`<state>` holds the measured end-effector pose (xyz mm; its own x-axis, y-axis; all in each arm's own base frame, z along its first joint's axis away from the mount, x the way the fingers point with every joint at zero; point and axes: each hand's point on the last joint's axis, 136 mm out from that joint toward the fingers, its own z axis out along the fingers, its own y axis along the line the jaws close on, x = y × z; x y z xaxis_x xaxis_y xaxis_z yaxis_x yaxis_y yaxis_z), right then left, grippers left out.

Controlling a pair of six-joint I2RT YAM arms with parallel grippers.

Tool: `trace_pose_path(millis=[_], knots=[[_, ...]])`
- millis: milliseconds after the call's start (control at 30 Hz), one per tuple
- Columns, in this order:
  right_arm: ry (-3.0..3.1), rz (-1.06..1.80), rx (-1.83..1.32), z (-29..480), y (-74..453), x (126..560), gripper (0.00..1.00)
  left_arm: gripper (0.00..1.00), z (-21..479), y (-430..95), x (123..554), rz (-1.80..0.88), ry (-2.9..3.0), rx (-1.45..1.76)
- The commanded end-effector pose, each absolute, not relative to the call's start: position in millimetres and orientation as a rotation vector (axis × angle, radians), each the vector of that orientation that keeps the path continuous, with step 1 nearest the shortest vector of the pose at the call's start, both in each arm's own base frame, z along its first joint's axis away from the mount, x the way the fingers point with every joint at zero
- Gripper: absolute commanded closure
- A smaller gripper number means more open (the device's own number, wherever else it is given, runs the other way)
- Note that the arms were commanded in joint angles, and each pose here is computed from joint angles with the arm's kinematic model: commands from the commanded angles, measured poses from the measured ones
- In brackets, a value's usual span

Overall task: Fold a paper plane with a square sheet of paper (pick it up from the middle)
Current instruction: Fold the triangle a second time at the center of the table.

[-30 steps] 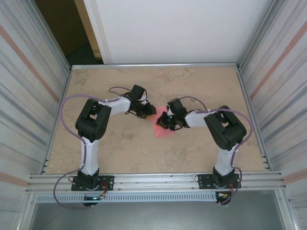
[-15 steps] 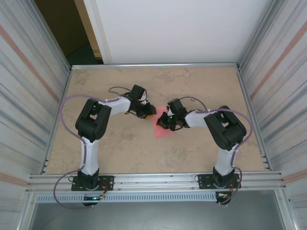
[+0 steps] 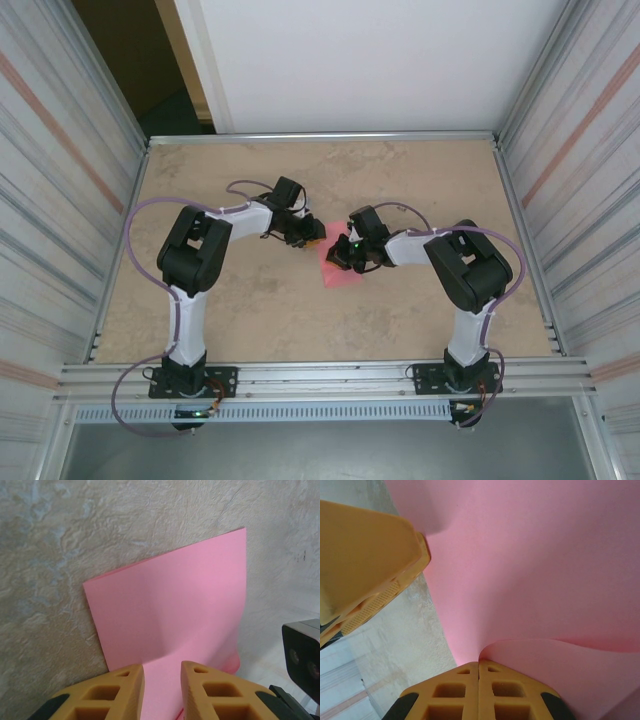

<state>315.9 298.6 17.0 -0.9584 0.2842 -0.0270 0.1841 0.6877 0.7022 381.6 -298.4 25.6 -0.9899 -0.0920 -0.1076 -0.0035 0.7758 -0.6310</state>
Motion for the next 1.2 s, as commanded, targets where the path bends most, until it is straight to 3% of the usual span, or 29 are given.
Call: trace_pose_path(millis=[0, 267, 500, 633, 967, 1167], knots=[[2.835, 1.069, 0.440, -1, 293, 302, 0.95, 0.73, 10, -281, 377, -0.891, 2.913, -0.098], [2.844, 1.059, 0.471, -2, 291, 302, 0.73, 0.70, 85, -276, 418, -0.943, 2.730, -0.127], [2.840, 1.080, 0.465, 0, 295, 304, 0.59, 0.63, 108, -233, 420, -0.882, 2.648, -0.267], [2.838, 1.074, 0.467, 1, 294, 305, 0.60, 0.63, 110, -220, 405, -0.886, 2.638, -0.299], [2.847, 1.046, 0.472, -4, 289, 300, 0.76, 0.64, 91, -233, 360, -1.002, 2.686, -0.307], [2.860, 1.026, 0.481, -7, 286, 298, 0.86, 0.74, 78, -255, 339, -1.019, 2.746, -0.238]])
